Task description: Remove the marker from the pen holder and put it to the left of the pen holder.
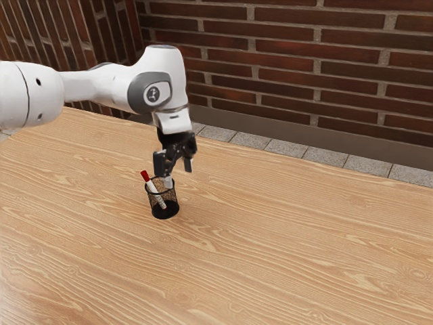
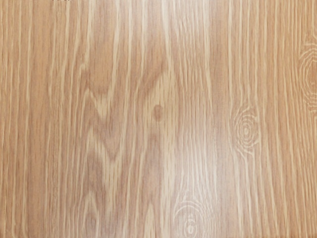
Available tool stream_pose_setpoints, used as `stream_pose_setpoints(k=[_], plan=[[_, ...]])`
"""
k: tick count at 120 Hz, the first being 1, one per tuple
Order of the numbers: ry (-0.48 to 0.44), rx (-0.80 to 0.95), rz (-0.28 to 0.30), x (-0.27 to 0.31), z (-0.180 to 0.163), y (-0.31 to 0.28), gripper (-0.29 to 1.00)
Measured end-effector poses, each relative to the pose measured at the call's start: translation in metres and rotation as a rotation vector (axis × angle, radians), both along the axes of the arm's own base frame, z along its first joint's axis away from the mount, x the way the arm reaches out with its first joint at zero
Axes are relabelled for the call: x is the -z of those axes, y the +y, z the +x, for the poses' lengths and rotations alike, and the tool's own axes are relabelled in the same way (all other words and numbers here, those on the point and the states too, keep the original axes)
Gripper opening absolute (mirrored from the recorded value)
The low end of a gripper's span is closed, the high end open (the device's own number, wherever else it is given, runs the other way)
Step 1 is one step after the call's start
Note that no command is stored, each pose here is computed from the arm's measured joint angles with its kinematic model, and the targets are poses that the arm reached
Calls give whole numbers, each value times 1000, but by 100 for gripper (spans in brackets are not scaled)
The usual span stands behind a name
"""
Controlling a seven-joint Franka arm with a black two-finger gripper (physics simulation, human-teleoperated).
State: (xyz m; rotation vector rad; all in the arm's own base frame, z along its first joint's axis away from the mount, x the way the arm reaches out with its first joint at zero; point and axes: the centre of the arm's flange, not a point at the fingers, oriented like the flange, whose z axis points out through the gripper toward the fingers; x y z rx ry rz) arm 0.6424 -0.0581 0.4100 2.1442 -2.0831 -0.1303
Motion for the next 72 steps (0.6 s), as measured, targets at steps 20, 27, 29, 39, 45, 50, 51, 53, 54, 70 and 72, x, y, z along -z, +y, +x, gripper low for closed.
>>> stream_pose_setpoints(k=[20,27,29,39,45,50,51,53,54,70,72], plan=[[-101,150,-76,6,18,30,70],[-125,168,-101,6,21,54,70],[-131,172,-107,7,21,61,70],[-148,195,-130,13,21,90,70],[-144,219,-137,20,17,101,70],[-142,239,-139,23,12,110,70],[-142,243,-139,24,11,112,70],[-142,251,-140,24,10,115,69],[-142,256,-141,25,10,116,69],[-146,325,-165,42,9,125,67],[-147,328,-167,44,10,128,67]])
